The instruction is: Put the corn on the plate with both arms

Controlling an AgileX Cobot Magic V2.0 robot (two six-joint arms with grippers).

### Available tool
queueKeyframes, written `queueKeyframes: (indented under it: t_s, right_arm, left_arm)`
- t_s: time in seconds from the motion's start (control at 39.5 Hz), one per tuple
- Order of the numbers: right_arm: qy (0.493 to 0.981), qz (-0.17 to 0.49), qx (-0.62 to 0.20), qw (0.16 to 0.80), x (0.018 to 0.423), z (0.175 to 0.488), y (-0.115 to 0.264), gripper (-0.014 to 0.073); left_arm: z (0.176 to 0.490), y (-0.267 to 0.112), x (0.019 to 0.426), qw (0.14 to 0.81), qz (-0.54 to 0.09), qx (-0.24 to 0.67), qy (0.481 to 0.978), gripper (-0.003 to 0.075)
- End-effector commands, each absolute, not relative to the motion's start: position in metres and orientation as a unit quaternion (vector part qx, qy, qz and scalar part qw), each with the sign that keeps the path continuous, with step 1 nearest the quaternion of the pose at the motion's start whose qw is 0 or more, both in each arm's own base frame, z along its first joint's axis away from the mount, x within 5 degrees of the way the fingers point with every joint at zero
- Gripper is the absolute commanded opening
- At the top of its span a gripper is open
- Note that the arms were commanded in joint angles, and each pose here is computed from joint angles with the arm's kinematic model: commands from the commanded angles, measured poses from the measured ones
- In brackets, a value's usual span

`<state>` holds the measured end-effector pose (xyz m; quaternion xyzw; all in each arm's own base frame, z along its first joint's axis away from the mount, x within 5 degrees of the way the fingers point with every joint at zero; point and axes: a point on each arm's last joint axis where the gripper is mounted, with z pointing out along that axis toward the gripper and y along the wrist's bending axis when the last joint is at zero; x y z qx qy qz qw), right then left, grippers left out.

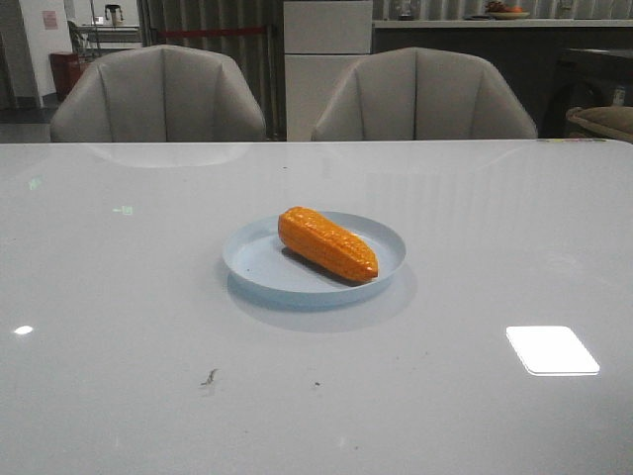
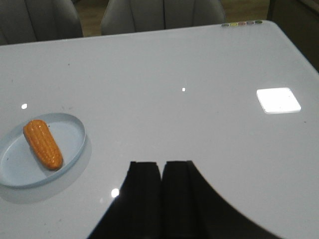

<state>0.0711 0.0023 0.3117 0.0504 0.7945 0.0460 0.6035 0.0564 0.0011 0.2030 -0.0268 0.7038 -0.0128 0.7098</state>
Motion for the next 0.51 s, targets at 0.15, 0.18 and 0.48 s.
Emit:
queueKeyframes:
  t_s: [0.15,0.18,0.48]
  right_arm:
    - [0.683,0.033,0.015,0.73,0.057,0.285,0.002,0.0025]
    - [0.679,0.034,0.012,0.733,0.056,0.279,0.002,0.0025]
    - [0.683,0.034,0.009,0.729,0.053,0.209,0.002,0.0025]
  left_arm:
    - [0.2,0.001,0.056,0.734,-0.015,-0.029,0.679,0.0094]
    - [0.2,0.001,0.056,0.734,-0.015,-0.029,0.679,0.0094]
    - [0.2,0.001,0.056,0.734,-0.015,-0.029,0.678,0.0094]
